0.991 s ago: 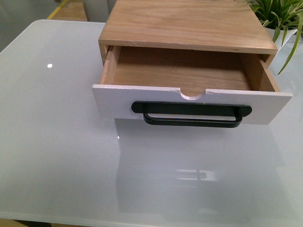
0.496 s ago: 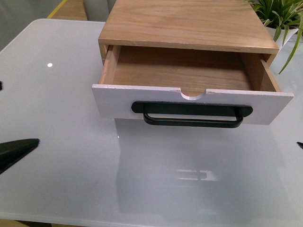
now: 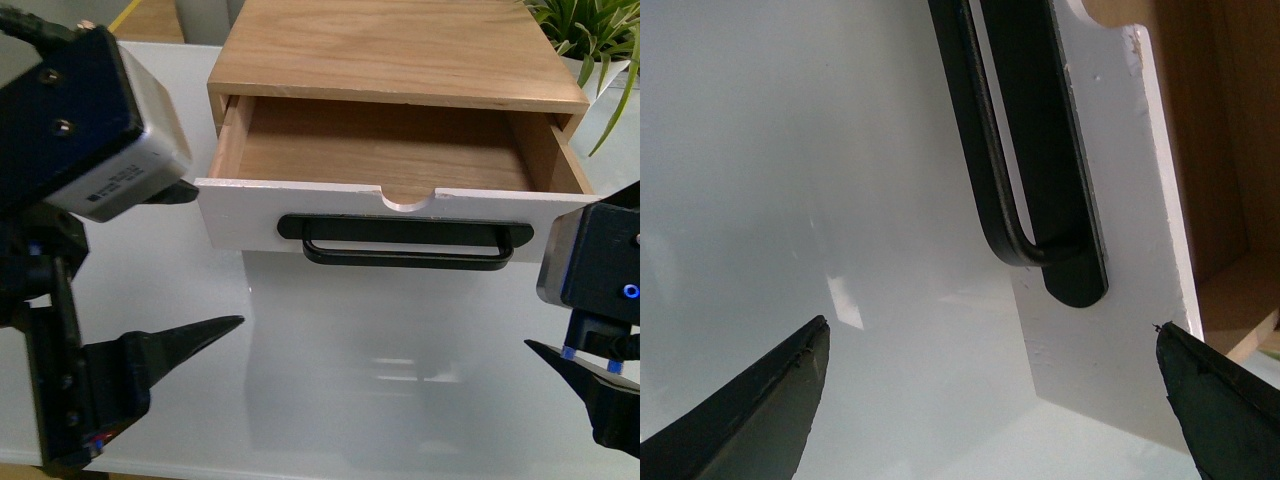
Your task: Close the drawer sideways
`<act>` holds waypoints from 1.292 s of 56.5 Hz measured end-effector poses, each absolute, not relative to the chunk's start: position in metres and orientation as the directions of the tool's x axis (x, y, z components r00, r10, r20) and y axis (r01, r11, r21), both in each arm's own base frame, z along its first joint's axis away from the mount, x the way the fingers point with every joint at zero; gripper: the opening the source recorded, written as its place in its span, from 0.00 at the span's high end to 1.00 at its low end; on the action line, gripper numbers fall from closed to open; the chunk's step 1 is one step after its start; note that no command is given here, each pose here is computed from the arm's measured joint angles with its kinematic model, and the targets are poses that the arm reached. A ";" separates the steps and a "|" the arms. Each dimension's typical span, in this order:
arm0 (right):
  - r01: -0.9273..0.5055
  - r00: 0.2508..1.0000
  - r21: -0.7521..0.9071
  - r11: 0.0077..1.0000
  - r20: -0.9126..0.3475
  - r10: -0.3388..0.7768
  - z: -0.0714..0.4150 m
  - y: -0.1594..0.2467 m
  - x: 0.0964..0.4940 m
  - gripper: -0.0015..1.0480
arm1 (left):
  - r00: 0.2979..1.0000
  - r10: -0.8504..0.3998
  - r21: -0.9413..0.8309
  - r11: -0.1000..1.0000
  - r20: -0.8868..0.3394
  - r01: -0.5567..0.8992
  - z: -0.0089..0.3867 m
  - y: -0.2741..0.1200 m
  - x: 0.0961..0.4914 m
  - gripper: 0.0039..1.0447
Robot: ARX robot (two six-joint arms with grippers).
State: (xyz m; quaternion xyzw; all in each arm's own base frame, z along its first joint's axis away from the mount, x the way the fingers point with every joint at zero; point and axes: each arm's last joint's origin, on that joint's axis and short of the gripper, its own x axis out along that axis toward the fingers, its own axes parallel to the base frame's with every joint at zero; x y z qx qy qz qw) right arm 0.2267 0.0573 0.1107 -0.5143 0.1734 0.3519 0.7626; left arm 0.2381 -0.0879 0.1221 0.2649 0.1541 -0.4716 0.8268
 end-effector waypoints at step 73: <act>-0.749 0.613 -0.661 0.048 -0.665 0.426 0.094 0.075 0.241 0.09 | 0.337 -0.783 0.271 0.223 -0.523 0.937 0.097 -0.160 0.276 0.08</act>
